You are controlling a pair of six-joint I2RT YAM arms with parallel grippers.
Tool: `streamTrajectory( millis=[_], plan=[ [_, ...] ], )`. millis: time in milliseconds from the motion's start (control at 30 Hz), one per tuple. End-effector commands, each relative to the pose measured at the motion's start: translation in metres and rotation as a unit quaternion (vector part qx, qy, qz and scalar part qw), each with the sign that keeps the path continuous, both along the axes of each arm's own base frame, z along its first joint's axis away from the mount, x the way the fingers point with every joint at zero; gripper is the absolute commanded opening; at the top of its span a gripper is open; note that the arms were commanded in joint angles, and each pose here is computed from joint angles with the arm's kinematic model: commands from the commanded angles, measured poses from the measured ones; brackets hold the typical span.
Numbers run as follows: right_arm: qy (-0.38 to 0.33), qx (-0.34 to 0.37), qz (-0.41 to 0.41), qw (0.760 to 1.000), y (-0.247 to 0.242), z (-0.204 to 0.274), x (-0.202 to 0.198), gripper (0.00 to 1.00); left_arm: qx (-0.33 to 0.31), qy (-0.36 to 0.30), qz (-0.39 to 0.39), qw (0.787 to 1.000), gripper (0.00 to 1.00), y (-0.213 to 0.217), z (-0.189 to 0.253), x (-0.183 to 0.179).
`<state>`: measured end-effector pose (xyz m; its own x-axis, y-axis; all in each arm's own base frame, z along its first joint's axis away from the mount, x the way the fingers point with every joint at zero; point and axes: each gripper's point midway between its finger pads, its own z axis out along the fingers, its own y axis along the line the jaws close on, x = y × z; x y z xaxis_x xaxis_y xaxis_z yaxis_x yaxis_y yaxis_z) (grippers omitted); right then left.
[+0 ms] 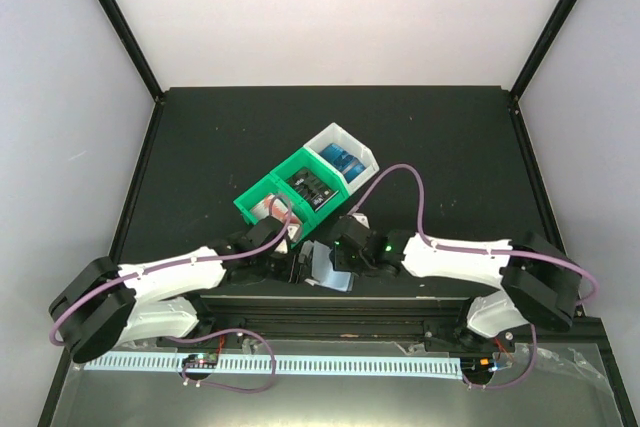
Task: Put the credit cards into the card holder
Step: Turn over the card slot in the card holder.
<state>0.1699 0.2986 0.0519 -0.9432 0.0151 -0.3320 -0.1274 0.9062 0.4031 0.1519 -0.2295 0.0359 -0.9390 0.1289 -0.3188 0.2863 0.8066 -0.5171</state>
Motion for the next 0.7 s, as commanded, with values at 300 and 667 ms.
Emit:
streamTrajectory(
  millis=[300, 667],
  plan=[
    [-0.049, 0.057, 0.009, 0.997, -0.004, 0.029, 0.002, 0.42, -0.049, 0.004, -0.053, 0.997, 0.68, -0.029, 0.016, -0.002],
    [-0.066, 0.058, -0.03, 0.996, -0.028, 0.037, 0.003, 0.46, -0.004, -0.04, -0.051, 0.998, 0.74, -0.034, 0.031, 0.009]
  ],
)
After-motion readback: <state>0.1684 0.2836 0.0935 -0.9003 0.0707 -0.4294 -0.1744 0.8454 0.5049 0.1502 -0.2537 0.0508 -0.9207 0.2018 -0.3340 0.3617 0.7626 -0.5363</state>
